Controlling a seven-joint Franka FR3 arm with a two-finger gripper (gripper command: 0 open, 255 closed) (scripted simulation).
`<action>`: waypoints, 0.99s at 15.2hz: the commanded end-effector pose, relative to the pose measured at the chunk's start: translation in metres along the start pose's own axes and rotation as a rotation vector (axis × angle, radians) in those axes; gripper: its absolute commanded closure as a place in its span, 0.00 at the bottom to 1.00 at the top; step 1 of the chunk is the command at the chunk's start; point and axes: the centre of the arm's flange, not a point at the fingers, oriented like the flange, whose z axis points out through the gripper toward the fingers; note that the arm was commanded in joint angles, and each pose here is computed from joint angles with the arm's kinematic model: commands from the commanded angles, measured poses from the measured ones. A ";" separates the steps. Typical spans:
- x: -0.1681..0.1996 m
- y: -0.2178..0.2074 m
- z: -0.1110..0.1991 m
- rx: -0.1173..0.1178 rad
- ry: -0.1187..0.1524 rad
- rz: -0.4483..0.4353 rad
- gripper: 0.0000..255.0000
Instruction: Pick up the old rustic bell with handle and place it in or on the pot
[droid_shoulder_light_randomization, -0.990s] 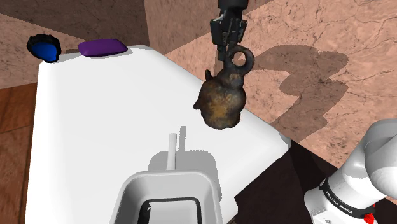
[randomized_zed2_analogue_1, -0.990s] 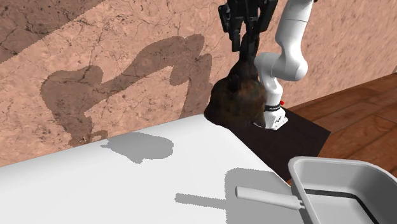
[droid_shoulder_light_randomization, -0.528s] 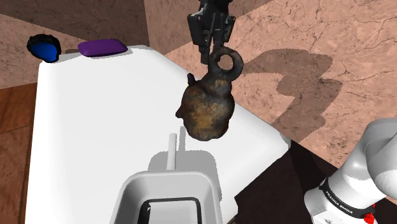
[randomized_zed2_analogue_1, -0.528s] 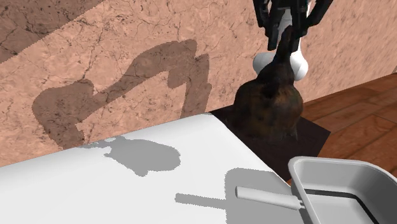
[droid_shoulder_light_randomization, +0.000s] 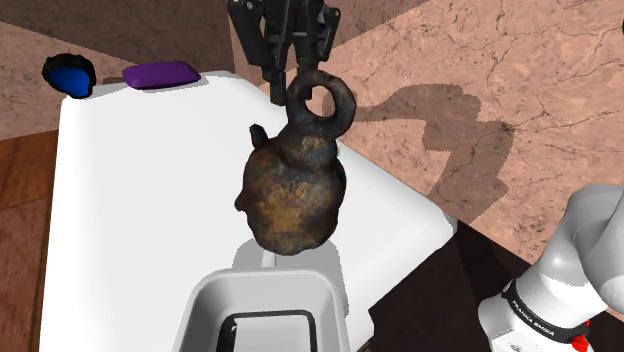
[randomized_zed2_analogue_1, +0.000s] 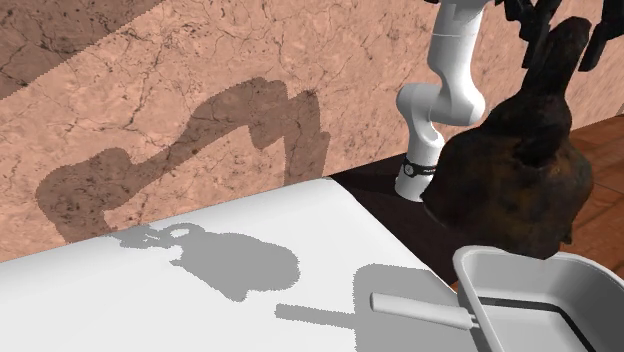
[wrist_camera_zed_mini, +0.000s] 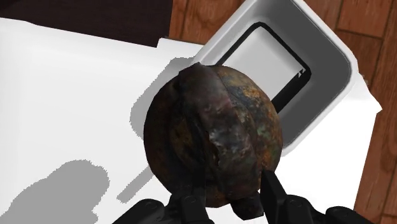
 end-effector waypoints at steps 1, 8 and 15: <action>-0.005 -0.027 -0.006 0.002 0.002 0.002 1.00; -0.012 -0.071 0.008 0.002 0.002 0.002 1.00; -0.009 -0.068 0.045 0.002 0.002 0.002 1.00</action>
